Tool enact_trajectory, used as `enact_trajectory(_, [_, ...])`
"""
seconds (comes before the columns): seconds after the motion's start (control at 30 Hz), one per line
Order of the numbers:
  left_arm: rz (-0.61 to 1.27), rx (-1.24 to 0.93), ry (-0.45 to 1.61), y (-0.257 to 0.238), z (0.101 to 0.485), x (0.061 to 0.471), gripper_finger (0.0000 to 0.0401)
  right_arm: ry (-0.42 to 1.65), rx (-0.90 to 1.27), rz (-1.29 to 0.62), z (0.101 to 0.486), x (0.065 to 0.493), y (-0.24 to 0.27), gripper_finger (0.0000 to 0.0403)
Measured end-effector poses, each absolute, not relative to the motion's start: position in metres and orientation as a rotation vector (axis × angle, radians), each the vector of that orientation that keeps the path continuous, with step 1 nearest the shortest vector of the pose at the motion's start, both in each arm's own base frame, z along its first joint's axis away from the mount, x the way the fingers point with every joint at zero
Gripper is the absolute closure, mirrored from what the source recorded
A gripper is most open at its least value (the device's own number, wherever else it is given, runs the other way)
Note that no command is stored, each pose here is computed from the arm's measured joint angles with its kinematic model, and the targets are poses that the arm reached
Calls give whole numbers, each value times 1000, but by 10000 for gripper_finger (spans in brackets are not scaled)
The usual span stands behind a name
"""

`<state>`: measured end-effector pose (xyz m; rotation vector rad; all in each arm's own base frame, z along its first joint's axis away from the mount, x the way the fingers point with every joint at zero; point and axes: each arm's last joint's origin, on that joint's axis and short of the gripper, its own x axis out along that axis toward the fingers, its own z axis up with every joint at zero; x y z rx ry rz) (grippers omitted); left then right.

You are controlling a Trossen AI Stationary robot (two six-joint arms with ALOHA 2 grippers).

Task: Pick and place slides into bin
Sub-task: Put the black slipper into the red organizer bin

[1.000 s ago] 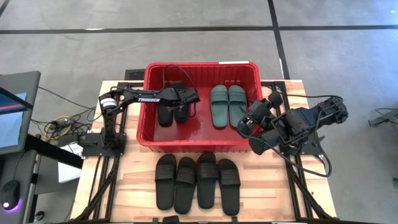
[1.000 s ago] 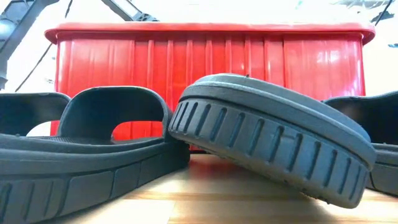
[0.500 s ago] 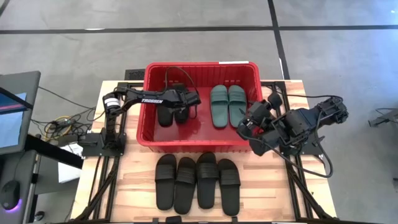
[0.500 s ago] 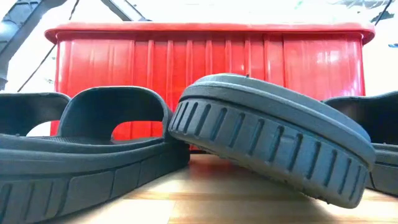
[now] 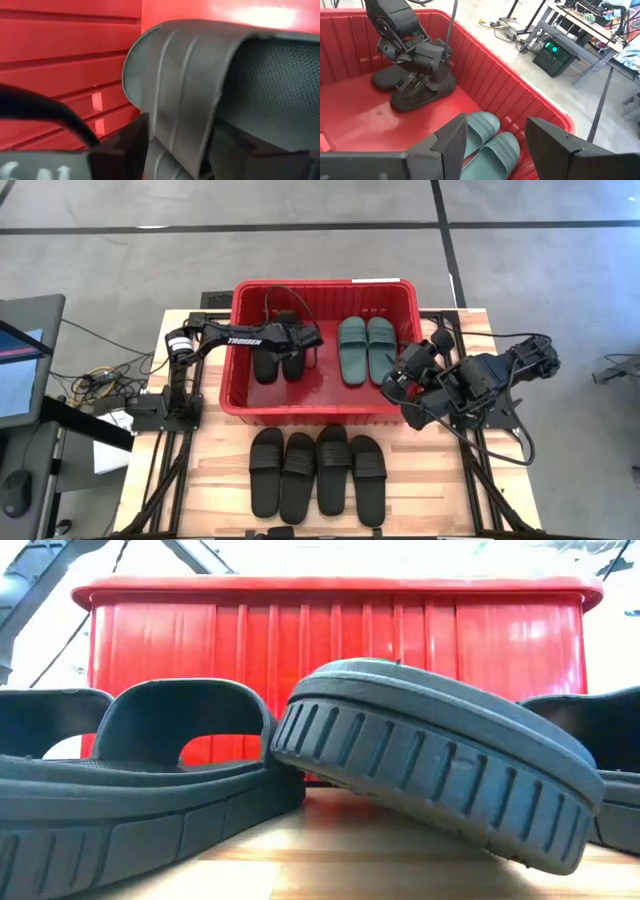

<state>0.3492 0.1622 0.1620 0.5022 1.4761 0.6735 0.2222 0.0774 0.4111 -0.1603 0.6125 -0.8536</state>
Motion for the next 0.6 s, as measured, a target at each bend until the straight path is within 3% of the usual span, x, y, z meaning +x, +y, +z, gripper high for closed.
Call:
enact_trajectory(0.27, [706, 539, 1470, 164, 163, 350, 200, 617, -165, -854, 411, 222, 77, 217])
enact_trajectory(0.6, [742, 624, 1479, 165, 166, 352, 195, 616, -164, -854, 411, 222, 77, 217])
